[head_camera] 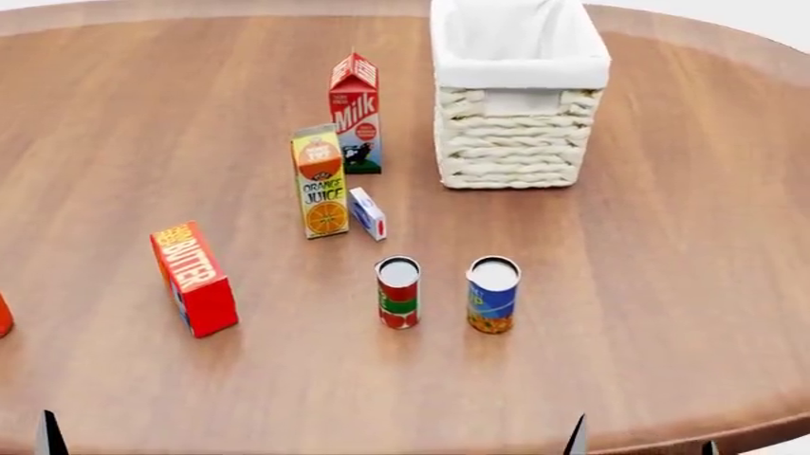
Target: Pick up the alphabet soup, and put it in the basket.
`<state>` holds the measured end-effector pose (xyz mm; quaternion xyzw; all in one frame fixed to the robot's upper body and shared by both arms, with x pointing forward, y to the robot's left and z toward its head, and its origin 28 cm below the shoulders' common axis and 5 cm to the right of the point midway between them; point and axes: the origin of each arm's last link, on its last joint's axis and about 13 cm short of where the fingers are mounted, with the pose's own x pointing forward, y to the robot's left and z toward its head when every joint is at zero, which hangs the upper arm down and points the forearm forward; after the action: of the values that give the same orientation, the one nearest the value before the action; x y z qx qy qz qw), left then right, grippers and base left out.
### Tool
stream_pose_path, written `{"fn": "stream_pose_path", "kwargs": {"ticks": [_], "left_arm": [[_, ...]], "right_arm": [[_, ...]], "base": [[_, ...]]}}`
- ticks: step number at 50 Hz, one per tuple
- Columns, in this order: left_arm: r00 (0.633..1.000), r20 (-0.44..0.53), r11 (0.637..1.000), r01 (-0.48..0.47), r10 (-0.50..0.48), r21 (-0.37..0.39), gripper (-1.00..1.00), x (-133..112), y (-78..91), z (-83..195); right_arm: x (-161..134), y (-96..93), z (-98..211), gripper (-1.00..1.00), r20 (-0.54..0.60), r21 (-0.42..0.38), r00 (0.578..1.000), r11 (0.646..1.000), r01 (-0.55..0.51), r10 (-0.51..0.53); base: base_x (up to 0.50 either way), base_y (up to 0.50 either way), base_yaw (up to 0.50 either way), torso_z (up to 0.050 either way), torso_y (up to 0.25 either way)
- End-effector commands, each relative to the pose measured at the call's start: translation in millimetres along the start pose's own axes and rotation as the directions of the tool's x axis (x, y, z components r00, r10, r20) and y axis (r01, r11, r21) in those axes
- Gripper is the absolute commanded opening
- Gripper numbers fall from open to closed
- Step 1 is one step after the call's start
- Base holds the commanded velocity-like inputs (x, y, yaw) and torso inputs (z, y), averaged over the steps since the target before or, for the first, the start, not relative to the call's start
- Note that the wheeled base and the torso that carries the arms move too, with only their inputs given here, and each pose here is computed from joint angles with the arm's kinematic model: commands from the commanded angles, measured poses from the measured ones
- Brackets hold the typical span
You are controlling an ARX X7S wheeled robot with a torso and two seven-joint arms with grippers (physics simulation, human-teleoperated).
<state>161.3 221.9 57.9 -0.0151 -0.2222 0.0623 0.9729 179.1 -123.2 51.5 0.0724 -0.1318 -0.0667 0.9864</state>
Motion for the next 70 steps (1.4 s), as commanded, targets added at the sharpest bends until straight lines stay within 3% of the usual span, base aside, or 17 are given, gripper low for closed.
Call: {"fn": "stream_pose_path", "kwargs": {"ticks": [1,54,63,70], "left_arm": [[1.0,0.003,1.0,-0.001,0.001,0.001,1.0,-0.6,-0.2,0.5],[1.0,0.013,1.0,-0.008,0.008,-0.006,1.0,-0.8,0.8,2.5],[1.0,0.015,1.0,-0.005,0.005,-0.012,1.0,-1.9,1.1,3.9],[1.0,0.022,1.0,-0.008,0.009,-0.014,1.0,-1.8,0.5,4.1]], "right_arm": [[0.8,-0.5,0.1,1.0,-0.005,0.004,1.0,1.0,0.005,-0.005],[1.6,0.7,0.1,1.0,0.004,0.021,1.0,1.0,-0.01,0.01],[1.1,0.9,4.2,1.0,0.052,0.013,0.998,0.999,0.047,-0.048],[-4.9,3.3,4.7,1.0,0.092,0.033,0.995,0.999,-0.026,0.023]], "base": [[-0.01,-0.24,0.0,0.0,0.0],[-0.01,-0.24,0.0,0.0,0.0],[-0.01,-0.07,0.0,0.0,0.0],[0.12,0.0,0.0,0.0,0.0]]}}
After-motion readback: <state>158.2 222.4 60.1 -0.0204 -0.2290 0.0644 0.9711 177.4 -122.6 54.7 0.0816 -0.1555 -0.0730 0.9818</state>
